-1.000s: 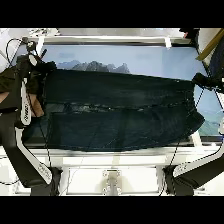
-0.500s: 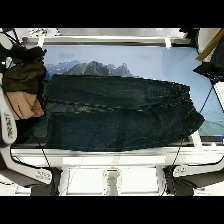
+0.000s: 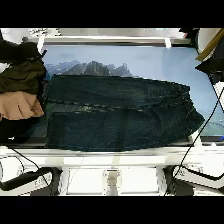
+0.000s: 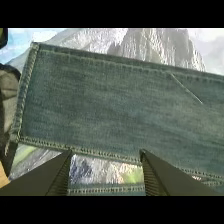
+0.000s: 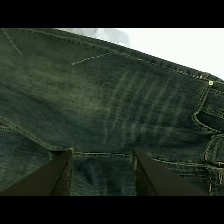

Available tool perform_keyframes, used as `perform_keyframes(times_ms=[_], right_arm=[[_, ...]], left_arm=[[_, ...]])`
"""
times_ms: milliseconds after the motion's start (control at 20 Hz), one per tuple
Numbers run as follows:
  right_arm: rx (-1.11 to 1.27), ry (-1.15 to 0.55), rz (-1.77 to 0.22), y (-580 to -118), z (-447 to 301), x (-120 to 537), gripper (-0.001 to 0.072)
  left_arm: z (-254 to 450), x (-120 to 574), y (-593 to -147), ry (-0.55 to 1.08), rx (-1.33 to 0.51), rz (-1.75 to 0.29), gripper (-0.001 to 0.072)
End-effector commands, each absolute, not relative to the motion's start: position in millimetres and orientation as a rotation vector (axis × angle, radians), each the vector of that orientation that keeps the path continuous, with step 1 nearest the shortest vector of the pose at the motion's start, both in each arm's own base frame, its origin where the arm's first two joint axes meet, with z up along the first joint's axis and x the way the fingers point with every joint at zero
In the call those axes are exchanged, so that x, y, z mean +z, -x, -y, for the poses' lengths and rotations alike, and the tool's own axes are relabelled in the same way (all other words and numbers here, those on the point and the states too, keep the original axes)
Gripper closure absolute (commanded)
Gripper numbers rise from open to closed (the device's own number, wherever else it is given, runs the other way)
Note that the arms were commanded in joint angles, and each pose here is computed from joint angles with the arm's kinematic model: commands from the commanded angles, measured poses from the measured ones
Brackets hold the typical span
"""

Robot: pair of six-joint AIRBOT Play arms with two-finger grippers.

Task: Fold the clothes and pants, and hang the long-sleeved shirts on hangers.

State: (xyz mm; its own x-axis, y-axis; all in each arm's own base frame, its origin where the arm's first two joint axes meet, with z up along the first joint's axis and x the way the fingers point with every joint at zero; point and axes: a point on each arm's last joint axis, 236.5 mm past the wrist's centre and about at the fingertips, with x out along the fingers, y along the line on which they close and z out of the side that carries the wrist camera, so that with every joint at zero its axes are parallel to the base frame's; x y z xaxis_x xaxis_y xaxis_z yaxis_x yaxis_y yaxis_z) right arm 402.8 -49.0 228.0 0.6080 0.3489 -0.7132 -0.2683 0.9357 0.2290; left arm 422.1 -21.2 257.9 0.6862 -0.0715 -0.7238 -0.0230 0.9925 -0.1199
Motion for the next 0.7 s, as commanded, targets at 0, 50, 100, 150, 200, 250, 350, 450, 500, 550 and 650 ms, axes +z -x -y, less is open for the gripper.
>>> perform_keyframes(times_ms=[0, 50, 100, 150, 200, 250, 350, 450, 500, 550, 650], right_arm=[[0.357, -0.083, -0.822, -396, 44, 242, 0.0298], [0.356, -0.083, -0.822, -395, 44, 242, 0.0298], [0.356, -0.083, -0.822, -395, 44, 242, 0.0299], [0.356, -0.082, -0.821, -395, 44, 242, 0.0298], [0.356, -0.083, -0.821, -395, 44, 242, 0.0298], [0.356, -0.083, -0.821, -395, 44, 242, 0.0298], [0.356, -0.083, -0.822, -395, 44, 242, 0.0299], [0.355, -0.082, -0.822, -395, 44, 242, 0.0298], [0.355, -0.082, -0.822, -395, 44, 242, 0.0298], [0.355, -0.082, -0.822, -395, 44, 242, 0.0298], [0.354, -0.082, -0.822, -395, 44, 242, 0.0298]], left_arm=[[24, 259, -402, 0.114, -0.036, -0.846, 0.0238], [24, 256, -398, 0.112, -0.035, -0.868, 0.0238], [21, 252, -393, 0.104, -0.024, -0.895, 0.0238], [13, 248, -388, 0.086, 0.008, -0.919, 0.0238], [4, 244, -382, 0.065, 0.045, -0.935, 0.0238], [-7, 241, -376, 0.044, 0.085, -0.945, 0.0238], [-23, 228, -357, 0.017, 0.145, -0.975, 0.0239], [-33, 206, -329, 0.024, 0.173, -1.024, 0.0238], [-38, 188, -312, 0.032, 0.190, -1.063, 0.0238], [-44, 174, -297, 0.052, 0.218, -1.079, 0.0238], [-58, 144, -267, 0.115, 0.287, -1.071, 0.0238]])
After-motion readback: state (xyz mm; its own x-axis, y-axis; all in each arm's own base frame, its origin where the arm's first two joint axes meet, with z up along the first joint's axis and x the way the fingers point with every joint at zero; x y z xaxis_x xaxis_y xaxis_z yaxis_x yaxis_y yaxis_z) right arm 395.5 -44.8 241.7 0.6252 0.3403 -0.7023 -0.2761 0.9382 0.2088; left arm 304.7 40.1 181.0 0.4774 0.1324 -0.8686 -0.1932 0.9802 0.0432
